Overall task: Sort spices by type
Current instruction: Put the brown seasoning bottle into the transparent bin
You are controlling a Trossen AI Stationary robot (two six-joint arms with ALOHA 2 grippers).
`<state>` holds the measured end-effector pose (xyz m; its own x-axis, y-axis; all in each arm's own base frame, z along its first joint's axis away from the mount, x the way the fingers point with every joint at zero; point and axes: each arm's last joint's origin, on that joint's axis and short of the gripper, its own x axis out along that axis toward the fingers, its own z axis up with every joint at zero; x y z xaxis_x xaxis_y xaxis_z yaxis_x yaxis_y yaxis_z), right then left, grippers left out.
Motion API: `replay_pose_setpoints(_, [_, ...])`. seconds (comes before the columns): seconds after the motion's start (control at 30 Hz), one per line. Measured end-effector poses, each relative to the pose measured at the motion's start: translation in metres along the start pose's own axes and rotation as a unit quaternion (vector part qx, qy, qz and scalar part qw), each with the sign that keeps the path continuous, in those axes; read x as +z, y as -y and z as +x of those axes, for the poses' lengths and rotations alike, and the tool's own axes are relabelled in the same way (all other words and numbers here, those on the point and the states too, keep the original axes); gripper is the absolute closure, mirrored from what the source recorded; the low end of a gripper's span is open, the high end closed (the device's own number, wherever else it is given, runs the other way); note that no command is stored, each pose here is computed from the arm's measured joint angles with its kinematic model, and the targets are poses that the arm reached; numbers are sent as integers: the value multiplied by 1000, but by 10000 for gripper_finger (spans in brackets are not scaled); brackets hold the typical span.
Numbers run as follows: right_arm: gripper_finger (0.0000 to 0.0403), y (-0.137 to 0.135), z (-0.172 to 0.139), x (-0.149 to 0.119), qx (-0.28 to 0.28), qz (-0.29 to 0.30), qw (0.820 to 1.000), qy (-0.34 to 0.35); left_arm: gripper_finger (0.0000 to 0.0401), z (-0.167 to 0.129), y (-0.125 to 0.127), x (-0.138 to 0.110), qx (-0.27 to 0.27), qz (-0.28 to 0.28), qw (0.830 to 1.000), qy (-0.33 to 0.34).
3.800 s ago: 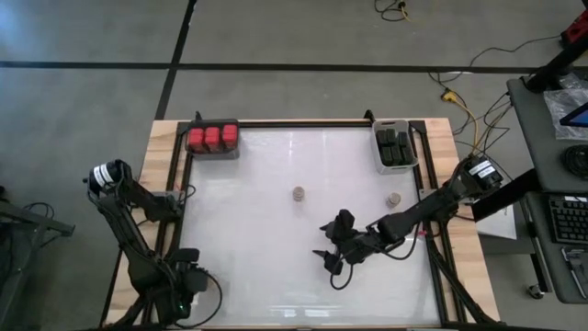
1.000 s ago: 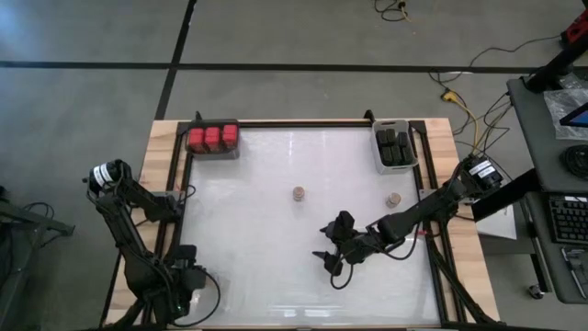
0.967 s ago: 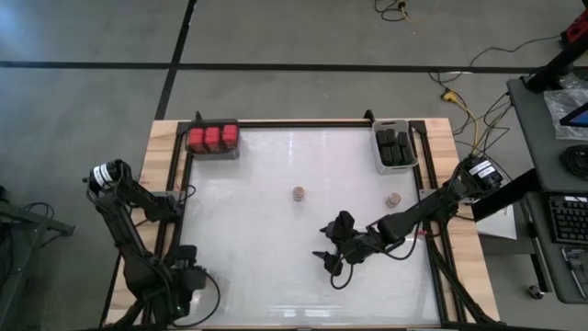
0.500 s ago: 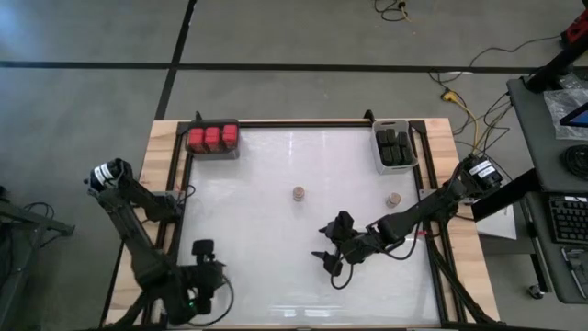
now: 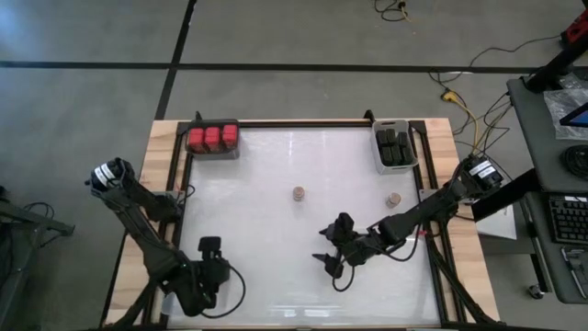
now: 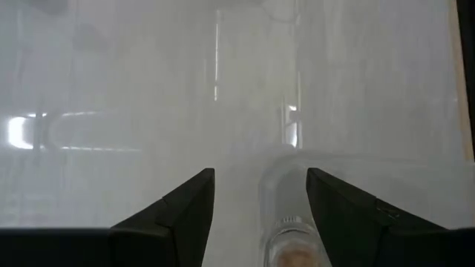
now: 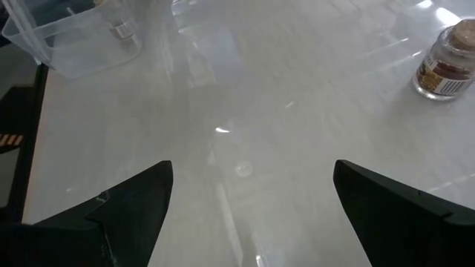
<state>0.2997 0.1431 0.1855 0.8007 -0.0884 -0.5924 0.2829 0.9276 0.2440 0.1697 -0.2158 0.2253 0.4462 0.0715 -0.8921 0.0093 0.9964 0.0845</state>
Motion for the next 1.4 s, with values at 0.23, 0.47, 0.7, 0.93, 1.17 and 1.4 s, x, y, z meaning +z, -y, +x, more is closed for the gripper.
replay_pose_setpoints(0.23, [39,0,0,0,0,-3,1000,0,204,11,-6,-2,10,-6,1000,-4])
replay_pose_setpoints(0.47, [39,0,0,0,0,-4,1000,1,204,20,-11,-6,20,-5,1000,-9])
replay_pose_setpoints(0.7, [39,0,0,0,-2,-6,1000,1,204,22,-14,-6,34,-5,999,-10])
replay_pose_setpoints(0.93, [39,12,6,9,-23,-51,998,8,204,15,-14,-5,14,-8,999,-35])
replay_pose_setpoints(1.17, [39,48,23,32,-32,-124,992,-17,204,-35,-21,17,9,-3,999,-39])
replay_pose_setpoints(1.4, [39,98,44,49,-82,-181,979,-38,204,-69,-37,36,61,-26,992,105])
